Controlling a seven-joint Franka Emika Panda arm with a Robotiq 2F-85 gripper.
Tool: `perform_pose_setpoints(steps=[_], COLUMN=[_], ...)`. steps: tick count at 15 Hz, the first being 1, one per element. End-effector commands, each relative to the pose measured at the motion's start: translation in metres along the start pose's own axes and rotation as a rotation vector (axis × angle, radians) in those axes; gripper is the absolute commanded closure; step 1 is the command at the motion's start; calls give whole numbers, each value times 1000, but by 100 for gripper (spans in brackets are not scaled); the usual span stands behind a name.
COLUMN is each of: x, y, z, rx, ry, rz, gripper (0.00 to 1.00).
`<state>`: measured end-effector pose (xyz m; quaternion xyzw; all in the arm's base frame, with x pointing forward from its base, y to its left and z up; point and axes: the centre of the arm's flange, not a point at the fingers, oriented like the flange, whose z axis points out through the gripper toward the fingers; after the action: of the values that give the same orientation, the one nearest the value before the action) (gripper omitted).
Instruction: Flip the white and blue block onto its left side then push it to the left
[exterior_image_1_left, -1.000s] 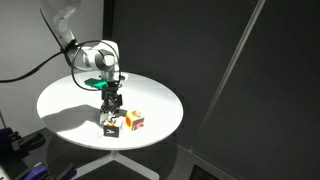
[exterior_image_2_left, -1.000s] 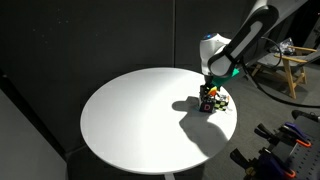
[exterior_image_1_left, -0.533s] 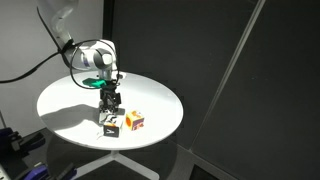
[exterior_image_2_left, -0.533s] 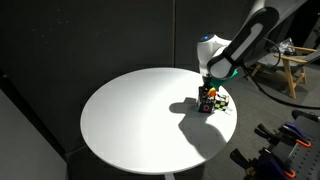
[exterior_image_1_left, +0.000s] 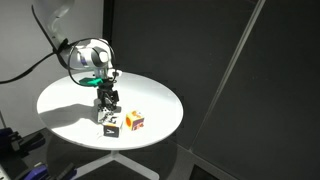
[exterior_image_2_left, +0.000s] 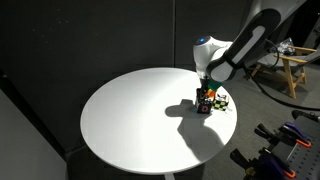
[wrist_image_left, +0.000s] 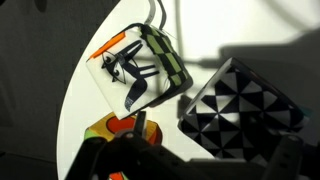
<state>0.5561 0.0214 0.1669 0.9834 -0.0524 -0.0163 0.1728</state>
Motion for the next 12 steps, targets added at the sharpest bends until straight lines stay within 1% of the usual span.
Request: perform_pose_setpoints(steps=[1, 12], x=[-12, -26], y=[-4, -22], z=[-7, -8], rx=[-28, -67], ry=[36, 61], rz=[-4, -55], gripper=[0, 0])
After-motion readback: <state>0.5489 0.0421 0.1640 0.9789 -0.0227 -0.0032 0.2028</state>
